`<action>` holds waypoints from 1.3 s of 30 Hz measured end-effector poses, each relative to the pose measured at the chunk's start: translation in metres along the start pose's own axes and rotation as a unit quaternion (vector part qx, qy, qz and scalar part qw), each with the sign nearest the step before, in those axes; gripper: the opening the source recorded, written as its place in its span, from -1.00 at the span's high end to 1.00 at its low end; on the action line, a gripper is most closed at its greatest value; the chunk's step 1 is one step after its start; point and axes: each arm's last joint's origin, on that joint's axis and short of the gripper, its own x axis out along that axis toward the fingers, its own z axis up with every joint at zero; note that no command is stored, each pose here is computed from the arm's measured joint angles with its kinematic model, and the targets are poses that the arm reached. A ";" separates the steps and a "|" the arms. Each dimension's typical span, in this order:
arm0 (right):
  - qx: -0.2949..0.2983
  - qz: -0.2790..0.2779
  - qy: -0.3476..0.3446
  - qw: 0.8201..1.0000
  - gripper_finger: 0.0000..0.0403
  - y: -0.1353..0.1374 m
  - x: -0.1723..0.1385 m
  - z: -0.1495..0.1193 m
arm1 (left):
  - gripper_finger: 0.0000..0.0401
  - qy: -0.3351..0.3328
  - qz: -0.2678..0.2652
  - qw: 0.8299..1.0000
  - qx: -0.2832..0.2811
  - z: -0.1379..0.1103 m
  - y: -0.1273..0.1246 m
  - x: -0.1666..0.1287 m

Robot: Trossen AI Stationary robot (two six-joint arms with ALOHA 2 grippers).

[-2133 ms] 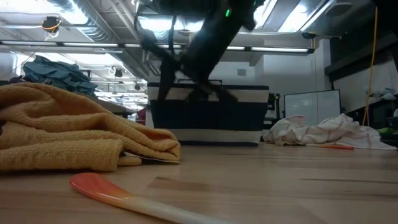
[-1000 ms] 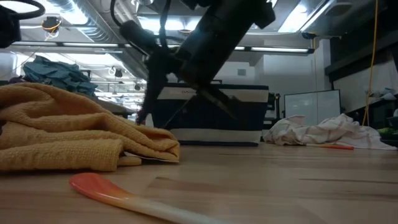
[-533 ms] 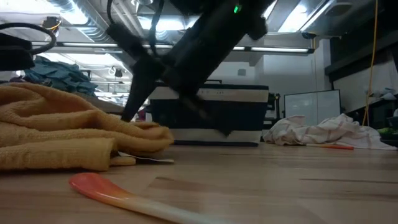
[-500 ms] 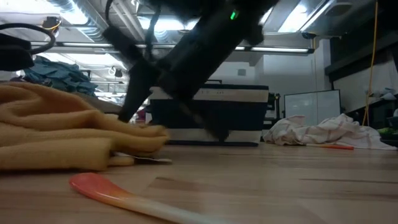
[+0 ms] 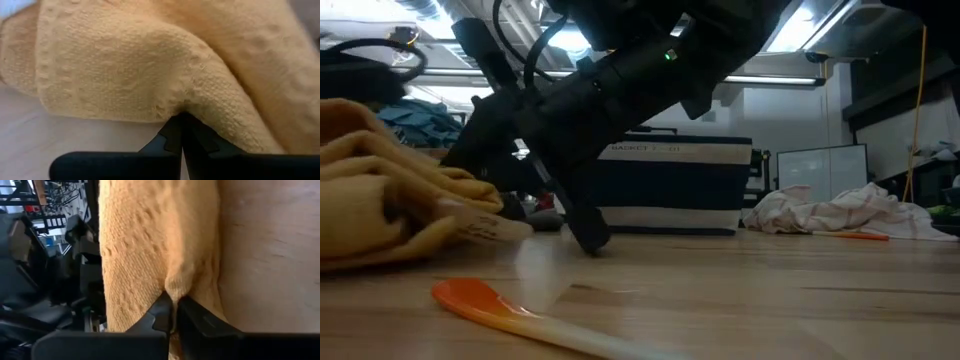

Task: Fold towel
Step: Stack the yellow towel on the gray towel

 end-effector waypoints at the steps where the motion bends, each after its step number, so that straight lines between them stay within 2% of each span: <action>1: 0.000 0.001 0.001 1.000 0.86 0.000 0.000 0.000 | 1.00 -0.005 -0.006 1.000 -0.002 0.000 -0.001 0.000; 7: 0.001 0.024 0.017 1.000 0.87 0.004 0.001 -0.002 | 1.00 -0.032 -0.033 0.999 -0.005 -0.003 0.000 -0.004; 13: -0.003 0.099 0.026 0.995 0.95 0.017 -0.001 -0.004 | 1.00 -0.088 -0.086 0.992 -0.033 -0.002 0.001 -0.012; 23: -0.011 0.148 0.011 0.989 0.94 0.042 -0.004 0.000 | 1.00 -0.112 -0.103 0.988 -0.019 0.018 0.005 -0.033; 29: -0.018 0.176 -0.011 0.984 0.94 0.063 -0.006 0.014 | 1.00 -0.137 -0.095 0.986 -0.010 0.038 0.013 -0.048; 39: -0.032 0.188 -0.048 0.980 0.94 0.093 -0.012 0.053 | 1.00 -0.178 -0.050 0.983 0.010 0.076 0.027 -0.062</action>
